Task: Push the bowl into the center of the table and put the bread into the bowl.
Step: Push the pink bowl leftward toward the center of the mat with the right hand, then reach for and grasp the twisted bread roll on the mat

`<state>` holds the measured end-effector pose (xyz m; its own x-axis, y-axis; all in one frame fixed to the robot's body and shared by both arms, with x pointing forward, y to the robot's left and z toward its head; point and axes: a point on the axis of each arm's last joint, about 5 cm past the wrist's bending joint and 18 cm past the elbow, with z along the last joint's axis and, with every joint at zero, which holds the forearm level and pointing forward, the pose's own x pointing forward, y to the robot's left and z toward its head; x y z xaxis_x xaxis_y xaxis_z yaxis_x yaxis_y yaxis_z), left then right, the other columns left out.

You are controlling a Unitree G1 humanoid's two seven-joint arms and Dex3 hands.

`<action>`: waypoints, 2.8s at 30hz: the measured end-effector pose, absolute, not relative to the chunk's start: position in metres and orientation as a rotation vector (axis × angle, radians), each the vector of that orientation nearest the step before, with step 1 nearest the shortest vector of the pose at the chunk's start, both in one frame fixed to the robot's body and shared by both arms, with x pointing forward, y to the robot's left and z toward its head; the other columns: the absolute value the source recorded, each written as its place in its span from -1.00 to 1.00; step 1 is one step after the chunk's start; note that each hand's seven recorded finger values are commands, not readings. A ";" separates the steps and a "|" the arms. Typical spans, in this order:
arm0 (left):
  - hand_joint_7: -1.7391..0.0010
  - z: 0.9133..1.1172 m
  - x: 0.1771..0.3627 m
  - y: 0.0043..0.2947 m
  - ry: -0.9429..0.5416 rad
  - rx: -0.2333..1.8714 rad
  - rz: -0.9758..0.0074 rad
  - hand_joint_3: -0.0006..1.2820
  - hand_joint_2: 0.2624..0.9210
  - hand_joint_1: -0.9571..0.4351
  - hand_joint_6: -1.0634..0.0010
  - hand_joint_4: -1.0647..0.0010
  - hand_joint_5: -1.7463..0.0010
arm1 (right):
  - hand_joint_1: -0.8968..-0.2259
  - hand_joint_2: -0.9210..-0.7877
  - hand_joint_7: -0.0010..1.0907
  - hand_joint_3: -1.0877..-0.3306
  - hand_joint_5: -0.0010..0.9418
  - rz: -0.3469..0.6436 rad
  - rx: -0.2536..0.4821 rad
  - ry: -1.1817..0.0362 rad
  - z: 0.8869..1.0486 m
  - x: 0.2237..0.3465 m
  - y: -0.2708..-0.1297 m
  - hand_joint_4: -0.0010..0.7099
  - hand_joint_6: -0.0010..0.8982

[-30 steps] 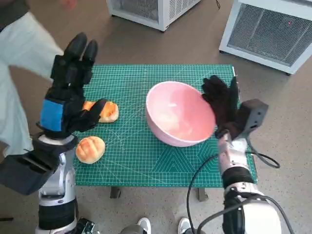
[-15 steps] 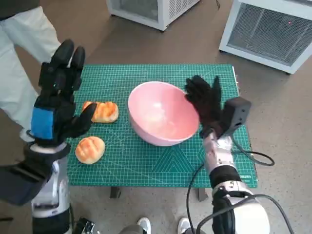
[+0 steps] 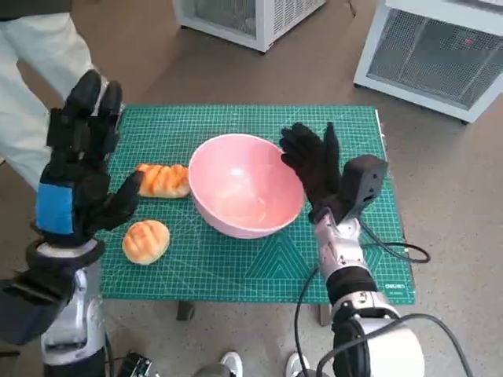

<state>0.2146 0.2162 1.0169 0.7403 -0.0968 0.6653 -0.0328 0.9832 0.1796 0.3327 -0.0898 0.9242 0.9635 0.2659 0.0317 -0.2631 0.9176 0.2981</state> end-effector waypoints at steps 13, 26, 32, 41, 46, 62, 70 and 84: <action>0.54 1.015 0.213 0.217 -0.723 0.180 -0.022 -0.32 1.00 -0.62 1.00 0.71 1.00 | -0.35 -1.00 -0.13 -0.38 -0.98 0.329 0.311 -0.040 0.937 0.338 -0.083 -0.46 -0.76; 0.54 1.014 0.215 0.216 -0.715 0.171 -0.019 -0.33 1.00 -0.61 1.00 0.71 1.00 | -0.45 -1.00 0.02 -0.28 -1.00 0.397 0.257 -0.354 0.973 0.349 -0.099 -0.54 -0.97; 0.55 1.014 0.219 0.215 -0.712 0.165 -0.023 -0.33 1.00 -0.61 1.00 0.71 1.00 | -0.50 -1.00 0.07 -0.27 -0.99 0.441 0.207 -0.482 0.985 0.350 -0.109 -0.54 -1.00; 0.55 1.013 0.227 0.214 -0.706 0.157 -0.035 -0.33 1.00 -0.64 1.00 0.71 1.00 | -0.53 -1.00 0.12 -0.33 -0.97 0.466 0.131 -0.674 1.002 0.350 -0.121 -0.49 -1.00; 0.53 1.013 0.230 0.214 -0.704 0.152 -0.042 -0.33 1.00 -0.65 1.00 0.71 1.00 | -0.53 -1.00 0.13 -0.35 -0.97 0.466 0.108 -0.750 1.009 0.349 -0.123 -0.48 -1.00; 0.51 1.012 0.234 0.215 -0.704 0.141 -0.073 -0.33 1.00 -0.65 1.00 0.71 1.00 | -0.42 -1.00 0.17 -0.45 -0.97 0.498 0.104 -0.852 1.019 0.348 -0.128 -0.49 -1.00; 0.51 1.012 0.234 0.216 -0.713 0.133 -0.084 -0.33 1.00 -0.64 1.00 0.72 1.00 | -0.43 -1.00 0.13 -0.48 -0.98 0.500 0.103 -0.880 1.023 0.348 -0.129 -0.49 -1.00; 0.52 1.022 0.230 0.233 -0.707 0.230 -0.086 -0.54 1.00 -0.53 1.00 0.73 1.00 | -0.50 -1.00 0.06 -0.48 -0.97 0.486 0.126 -0.884 1.020 0.346 -0.131 -0.50 -1.00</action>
